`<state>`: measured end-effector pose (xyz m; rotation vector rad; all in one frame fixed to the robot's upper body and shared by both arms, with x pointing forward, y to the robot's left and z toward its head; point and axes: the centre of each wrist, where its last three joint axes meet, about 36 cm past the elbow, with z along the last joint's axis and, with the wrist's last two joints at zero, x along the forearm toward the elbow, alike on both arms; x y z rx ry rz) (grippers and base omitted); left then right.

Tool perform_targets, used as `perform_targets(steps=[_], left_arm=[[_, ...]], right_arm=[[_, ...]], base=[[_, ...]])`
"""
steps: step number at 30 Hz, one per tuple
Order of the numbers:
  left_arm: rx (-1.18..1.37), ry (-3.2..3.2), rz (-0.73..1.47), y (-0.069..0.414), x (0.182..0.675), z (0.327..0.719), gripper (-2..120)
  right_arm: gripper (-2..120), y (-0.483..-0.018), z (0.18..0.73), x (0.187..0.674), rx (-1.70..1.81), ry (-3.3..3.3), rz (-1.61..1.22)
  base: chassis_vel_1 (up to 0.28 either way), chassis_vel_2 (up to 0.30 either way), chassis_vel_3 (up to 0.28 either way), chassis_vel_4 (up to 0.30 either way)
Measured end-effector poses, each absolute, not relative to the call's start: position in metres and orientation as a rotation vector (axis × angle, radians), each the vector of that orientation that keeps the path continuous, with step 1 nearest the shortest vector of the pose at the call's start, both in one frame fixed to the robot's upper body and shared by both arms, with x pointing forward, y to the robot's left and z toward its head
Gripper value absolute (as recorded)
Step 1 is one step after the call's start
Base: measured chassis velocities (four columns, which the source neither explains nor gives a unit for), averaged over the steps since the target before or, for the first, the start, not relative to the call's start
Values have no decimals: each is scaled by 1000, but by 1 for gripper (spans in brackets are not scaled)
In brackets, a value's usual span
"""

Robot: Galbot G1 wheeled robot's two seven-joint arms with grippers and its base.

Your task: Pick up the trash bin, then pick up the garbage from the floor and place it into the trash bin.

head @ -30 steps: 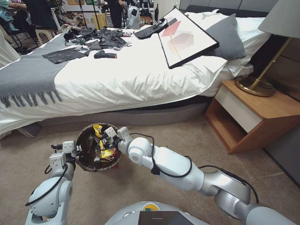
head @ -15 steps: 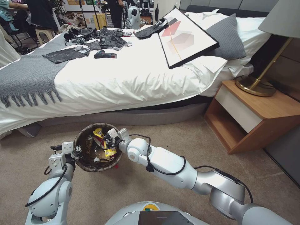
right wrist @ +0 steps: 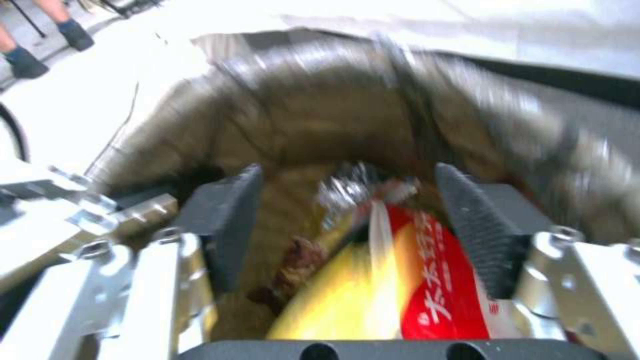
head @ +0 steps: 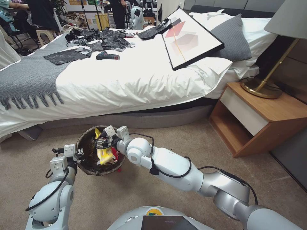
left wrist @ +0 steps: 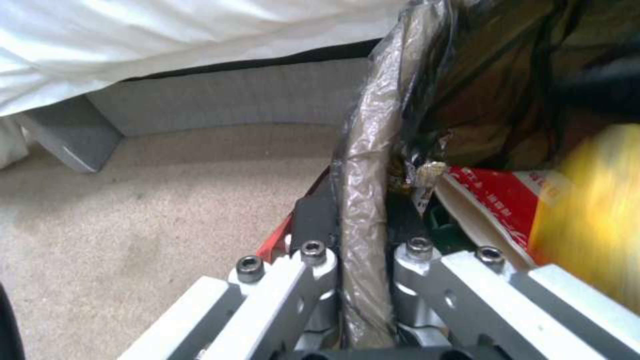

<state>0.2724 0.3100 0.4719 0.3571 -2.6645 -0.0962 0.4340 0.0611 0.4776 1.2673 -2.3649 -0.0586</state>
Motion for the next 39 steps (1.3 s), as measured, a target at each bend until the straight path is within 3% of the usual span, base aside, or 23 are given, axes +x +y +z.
perform_targets(steps=[3, 6, 7, 24, 32, 39], left_arm=[[357, -2665, -96, 310, 272, 472, 4], [357, -2666, -95, 310, 272, 473, 4], [357, -2667, -94, 310, 272, 473, 4], [361, -2666, -88, 310, 274, 472, 4], [362, -2665, -87, 310, 274, 471, 4], [361, -2666, -84, 312, 274, 472, 4]], right_arm=[[84, 60, 491, 430, 1280, -2372, -67], [89, 59, 495, 429, 1285, -2375, -68], [97, 58, 502, 426, 1291, -2378, -80], [100, 21, 548, 436, 1265, -2490, -166], [100, -23, 561, 448, 1152, -2613, -244], [100, -99, 545, 461, 913, -2807, -215]], base=[[0, 0, 0, 0], [0, 0, 0, 0], [0, 0, 0, 0], [0, 0, 0, 0], [0, 0, 0, 0], [0, 0, 0, 0]])
